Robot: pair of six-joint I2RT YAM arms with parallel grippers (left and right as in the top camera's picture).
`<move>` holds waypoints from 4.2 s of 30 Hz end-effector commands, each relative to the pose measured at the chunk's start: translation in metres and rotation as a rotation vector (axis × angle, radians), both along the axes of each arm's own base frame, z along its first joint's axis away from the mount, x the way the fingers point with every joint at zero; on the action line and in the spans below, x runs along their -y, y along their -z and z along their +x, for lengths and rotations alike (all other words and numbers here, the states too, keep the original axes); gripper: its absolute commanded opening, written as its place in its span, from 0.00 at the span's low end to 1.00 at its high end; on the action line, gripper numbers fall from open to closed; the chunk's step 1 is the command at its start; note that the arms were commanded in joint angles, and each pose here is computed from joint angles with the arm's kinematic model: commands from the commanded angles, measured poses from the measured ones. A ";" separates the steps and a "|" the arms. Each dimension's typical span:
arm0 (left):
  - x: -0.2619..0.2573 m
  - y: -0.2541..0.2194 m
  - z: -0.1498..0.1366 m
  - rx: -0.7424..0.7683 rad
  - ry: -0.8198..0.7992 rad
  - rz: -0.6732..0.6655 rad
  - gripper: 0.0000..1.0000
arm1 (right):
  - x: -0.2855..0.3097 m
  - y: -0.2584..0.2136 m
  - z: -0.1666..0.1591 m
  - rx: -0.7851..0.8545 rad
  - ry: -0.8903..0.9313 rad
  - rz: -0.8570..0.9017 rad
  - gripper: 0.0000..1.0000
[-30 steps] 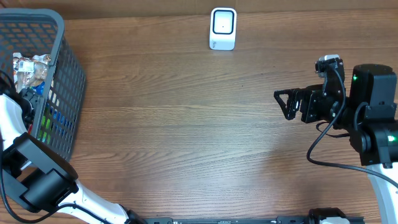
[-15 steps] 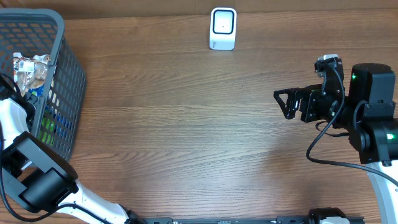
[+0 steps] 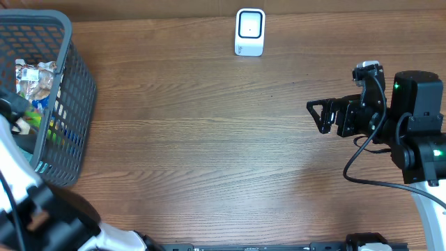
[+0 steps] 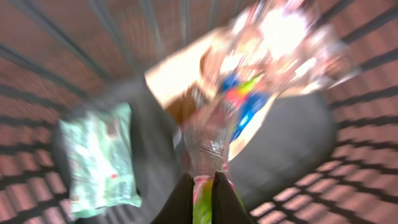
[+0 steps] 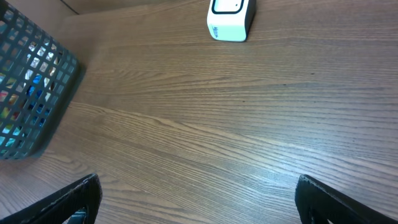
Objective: Scan the item barcode
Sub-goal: 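Lift the green snack bag out and drop it on the table, then reach the left gripper into the basket and grasp the blue snack bar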
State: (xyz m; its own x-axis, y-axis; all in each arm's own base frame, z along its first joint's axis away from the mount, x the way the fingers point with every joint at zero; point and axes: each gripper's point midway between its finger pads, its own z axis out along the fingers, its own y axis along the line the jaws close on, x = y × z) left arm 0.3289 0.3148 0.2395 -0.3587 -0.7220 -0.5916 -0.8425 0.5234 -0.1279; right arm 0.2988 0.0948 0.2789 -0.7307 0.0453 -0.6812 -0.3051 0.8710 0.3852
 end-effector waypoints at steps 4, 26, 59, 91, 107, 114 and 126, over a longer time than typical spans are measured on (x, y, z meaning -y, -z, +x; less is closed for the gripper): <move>0.019 -0.090 -0.024 0.141 -0.011 0.154 0.04 | -0.001 -0.014 0.002 0.036 0.001 0.001 1.00; -0.004 0.047 0.003 -0.085 -0.074 -0.113 0.82 | -0.001 -0.014 0.002 0.036 0.001 0.001 1.00; 0.000 0.175 0.000 -0.335 -0.117 -0.353 0.04 | -0.001 -0.014 0.002 0.036 0.001 0.001 1.00; 0.261 -0.154 0.044 0.288 0.899 0.069 0.04 | -0.001 -0.013 0.002 0.032 0.001 0.001 1.00; 0.344 -0.040 0.112 -0.035 0.960 -0.031 0.18 | -0.001 -0.002 0.006 -0.012 0.001 -0.002 1.00; 0.265 -0.128 0.099 0.138 0.757 0.057 0.73 | -0.004 0.008 0.012 -0.049 -0.008 0.005 1.00; 0.070 -0.110 0.017 0.056 0.198 -0.001 0.82 | -0.006 0.013 0.014 -0.068 -0.018 0.014 0.99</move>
